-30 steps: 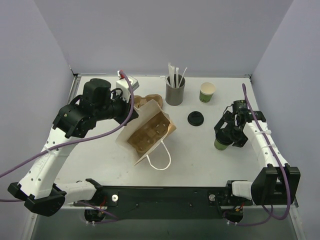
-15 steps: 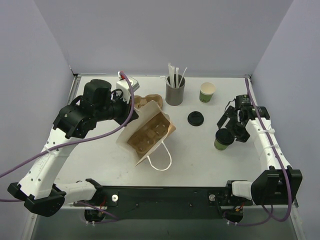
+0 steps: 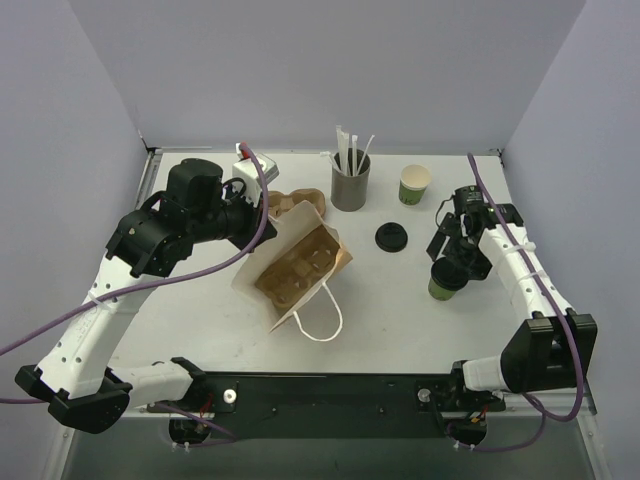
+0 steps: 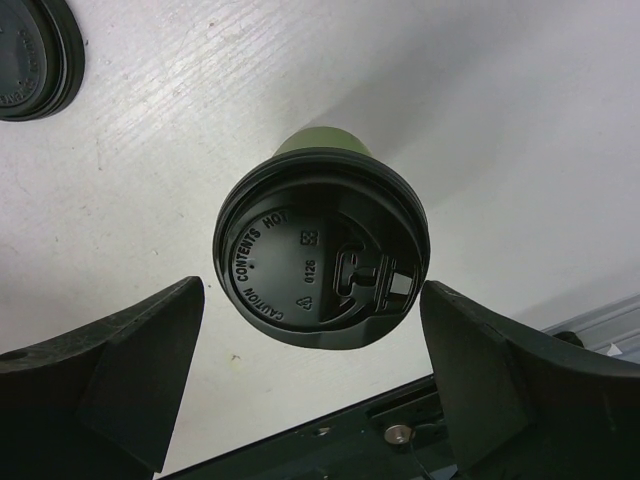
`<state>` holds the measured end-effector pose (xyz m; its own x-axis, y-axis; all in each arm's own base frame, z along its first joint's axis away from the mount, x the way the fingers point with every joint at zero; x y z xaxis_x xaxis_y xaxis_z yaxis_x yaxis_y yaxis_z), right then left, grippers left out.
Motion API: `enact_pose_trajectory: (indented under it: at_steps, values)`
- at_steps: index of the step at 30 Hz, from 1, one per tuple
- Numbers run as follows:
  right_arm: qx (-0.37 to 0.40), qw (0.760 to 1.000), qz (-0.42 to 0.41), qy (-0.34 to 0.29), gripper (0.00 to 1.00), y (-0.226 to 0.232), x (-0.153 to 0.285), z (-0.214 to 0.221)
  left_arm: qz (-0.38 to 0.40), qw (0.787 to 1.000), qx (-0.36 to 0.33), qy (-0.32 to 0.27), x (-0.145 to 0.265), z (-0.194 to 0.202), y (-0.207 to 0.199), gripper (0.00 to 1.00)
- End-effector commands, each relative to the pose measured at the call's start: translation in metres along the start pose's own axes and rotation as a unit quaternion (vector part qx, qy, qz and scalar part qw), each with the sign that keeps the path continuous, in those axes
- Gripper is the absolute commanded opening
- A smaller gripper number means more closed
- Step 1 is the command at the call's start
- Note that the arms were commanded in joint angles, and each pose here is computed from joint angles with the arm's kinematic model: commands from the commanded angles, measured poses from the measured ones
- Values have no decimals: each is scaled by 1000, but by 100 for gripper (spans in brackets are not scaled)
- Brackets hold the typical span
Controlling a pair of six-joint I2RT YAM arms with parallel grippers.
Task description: Pack the takeout coffee
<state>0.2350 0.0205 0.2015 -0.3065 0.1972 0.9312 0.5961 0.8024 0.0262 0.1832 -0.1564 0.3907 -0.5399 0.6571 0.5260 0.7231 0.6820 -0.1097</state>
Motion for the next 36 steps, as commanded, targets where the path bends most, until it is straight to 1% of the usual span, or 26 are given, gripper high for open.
enact_pose_trajectory:
  at_steps: [1, 12, 21, 36]
  values:
    - [9, 1000, 27, -5, 83, -2, 3, -3, -2, 1000, -14, -26, 9, -5, -2, 0]
    - [11, 999, 38, 4, 82, -5, -4, 3, -2, 1000, -15, -25, 8, -4, -2, 0]
    - [9, 999, 43, 10, 76, -6, -9, 6, -2, 1000, -15, -25, 8, -4, -2, 0]
    - [10, 999, 49, 21, 75, -9, -20, 15, -4, 1000, -15, -22, 6, -3, -1, 0]
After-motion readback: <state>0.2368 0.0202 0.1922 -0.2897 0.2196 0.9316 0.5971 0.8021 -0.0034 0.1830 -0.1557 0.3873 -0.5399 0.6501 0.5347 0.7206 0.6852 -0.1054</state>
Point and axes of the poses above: each gripper's point midway between its finger pads, its own x axis back along the fingers, its own y axis along the line the jaws close on, z = x × y, the point moved 8 cm from there along x, back along the fingers, and after that the axes turned 5 degrees about -x, right-handed, at the moved point
